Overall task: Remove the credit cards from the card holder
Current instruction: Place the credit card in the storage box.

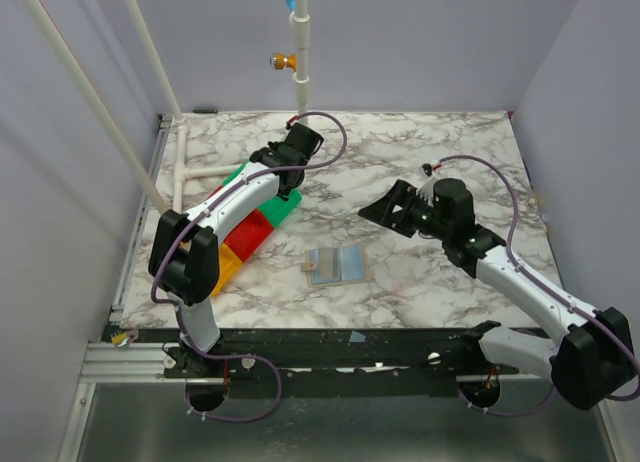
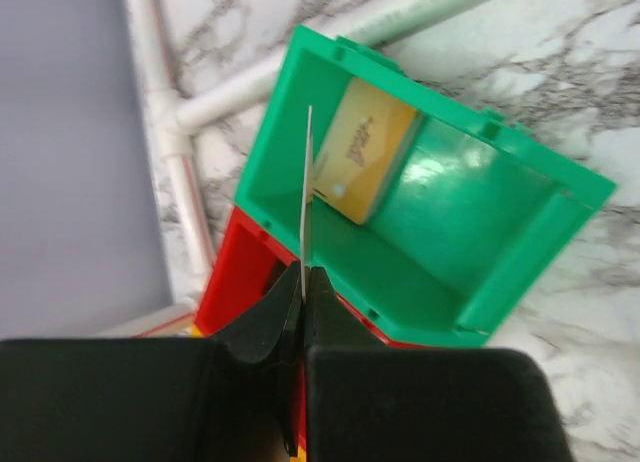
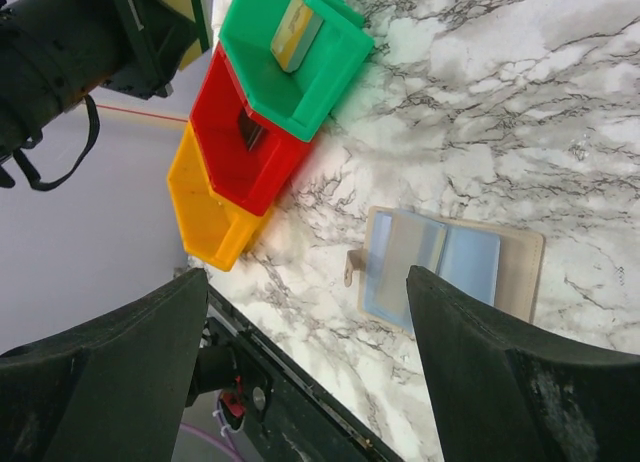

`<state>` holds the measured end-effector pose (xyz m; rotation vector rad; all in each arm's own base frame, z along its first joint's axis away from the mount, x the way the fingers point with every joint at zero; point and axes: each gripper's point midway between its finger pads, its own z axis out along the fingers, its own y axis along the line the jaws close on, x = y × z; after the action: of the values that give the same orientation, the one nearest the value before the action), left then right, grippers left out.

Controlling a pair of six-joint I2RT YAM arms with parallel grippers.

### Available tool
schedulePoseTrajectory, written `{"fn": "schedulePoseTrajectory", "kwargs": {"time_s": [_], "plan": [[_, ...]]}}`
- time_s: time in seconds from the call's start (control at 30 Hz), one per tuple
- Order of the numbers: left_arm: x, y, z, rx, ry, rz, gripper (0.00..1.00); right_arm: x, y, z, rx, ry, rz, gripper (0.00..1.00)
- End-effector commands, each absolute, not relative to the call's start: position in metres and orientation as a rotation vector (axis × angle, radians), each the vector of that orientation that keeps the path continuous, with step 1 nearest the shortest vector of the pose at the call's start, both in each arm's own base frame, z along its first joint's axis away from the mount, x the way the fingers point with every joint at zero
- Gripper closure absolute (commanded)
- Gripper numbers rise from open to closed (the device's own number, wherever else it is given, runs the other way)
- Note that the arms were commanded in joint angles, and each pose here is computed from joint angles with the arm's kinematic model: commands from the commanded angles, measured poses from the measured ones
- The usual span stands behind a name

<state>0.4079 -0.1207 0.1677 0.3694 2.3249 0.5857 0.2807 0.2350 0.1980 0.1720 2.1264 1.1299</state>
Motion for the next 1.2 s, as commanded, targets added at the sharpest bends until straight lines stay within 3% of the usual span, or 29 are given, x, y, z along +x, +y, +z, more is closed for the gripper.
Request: {"fn": "schedulePoseTrajectory", "kwargs": {"time_s": [0.0, 0.47, 1.17], "plan": [[0.427, -0.1, 0.188, 0.492, 2.196, 0.856, 1.0, 0.274, 0.227, 0.189, 0.168, 2.152, 1.088, 0.16], [0.442, -0.086, 0.143, 0.704, 2.234, 0.985, 1.0, 0.273, 0.226, 0.183, 0.169, 2.167, 1.081, 0.16], [0.457, -0.071, 0.101, 0.738, 2.34, 0.924, 1.0, 0.277, 0.227, 0.179, 0.174, 2.18, 1.07, 0.16]]}}
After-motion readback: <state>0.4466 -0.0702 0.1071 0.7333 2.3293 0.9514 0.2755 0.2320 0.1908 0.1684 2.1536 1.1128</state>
